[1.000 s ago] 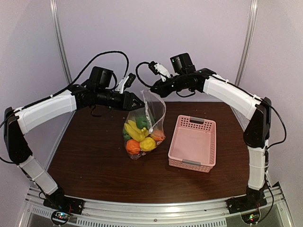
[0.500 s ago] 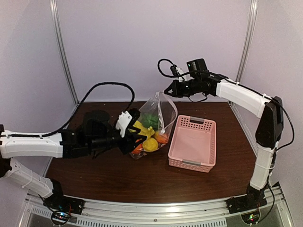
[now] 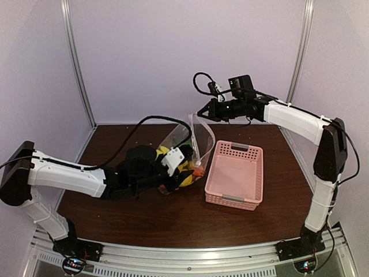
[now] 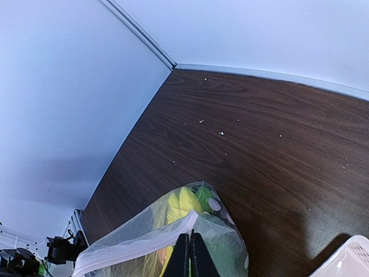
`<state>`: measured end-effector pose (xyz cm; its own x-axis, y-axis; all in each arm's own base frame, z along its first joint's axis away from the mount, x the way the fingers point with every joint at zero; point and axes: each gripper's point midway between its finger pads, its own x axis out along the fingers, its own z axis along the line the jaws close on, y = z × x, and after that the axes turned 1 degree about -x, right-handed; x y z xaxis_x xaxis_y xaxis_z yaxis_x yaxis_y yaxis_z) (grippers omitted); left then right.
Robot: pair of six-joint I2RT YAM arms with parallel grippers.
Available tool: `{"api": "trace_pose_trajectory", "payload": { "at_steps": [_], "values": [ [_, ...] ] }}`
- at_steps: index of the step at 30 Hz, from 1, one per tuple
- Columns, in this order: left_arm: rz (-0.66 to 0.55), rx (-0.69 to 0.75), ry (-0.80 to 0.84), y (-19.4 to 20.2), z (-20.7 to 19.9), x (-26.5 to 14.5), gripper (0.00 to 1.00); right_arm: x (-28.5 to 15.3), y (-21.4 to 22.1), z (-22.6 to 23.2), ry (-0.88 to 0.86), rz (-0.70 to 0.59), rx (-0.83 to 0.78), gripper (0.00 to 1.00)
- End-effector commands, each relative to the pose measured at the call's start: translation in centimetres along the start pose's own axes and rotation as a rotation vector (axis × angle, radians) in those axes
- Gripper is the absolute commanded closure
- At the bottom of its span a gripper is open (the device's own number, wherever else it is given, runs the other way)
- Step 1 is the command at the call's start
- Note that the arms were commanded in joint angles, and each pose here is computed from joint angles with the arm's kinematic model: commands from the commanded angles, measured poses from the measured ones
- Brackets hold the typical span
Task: Place the food in the zip-top bag and seal the zipper
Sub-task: Pass from the right arm to the left
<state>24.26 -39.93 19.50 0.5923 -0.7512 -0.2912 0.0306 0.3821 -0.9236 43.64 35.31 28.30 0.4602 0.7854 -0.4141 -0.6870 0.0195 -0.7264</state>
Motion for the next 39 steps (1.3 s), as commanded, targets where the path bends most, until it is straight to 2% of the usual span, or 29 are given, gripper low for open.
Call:
{"api": "trace_pose_trajectory", "payload": {
  "at_steps": [1,10,15,19,27,32,39],
  "values": [
    [-0.121,0.054,-0.083,-3.8,1.3,0.7,0.55,-1.5,-1.4,1.6,-0.064,-0.042,0.02,0.96],
    [-0.088,0.102,-0.049,-2.7,0.0,2.9,0.61,-1.8,-1.7,1.2,-0.084,-0.054,0.049,0.96],
    [-0.089,0.175,-0.045,-2.3,-1.2,2.1,0.54,-1.7,-1.7,0.8,-0.093,-0.052,0.065,0.96],
    [-0.071,0.18,-0.114,-1.6,-0.6,2.5,0.53,-1.8,-1.7,0.9,-0.098,-0.054,0.068,0.96],
    [-0.085,0.144,-0.276,-1.6,1.2,4.6,0.6,-2.2,-1.8,0.5,-0.085,-0.064,0.069,0.96],
    [-0.112,0.152,-0.323,-1.9,1.6,5.2,0.65,-2.2,-1.7,0.5,-0.091,-0.065,0.075,0.96],
    [-0.165,0.135,-0.331,-3.1,1.7,5.3,0.66,-2.2,-1.6,0.5,-0.095,-0.063,0.08,0.96]
  ]
}}
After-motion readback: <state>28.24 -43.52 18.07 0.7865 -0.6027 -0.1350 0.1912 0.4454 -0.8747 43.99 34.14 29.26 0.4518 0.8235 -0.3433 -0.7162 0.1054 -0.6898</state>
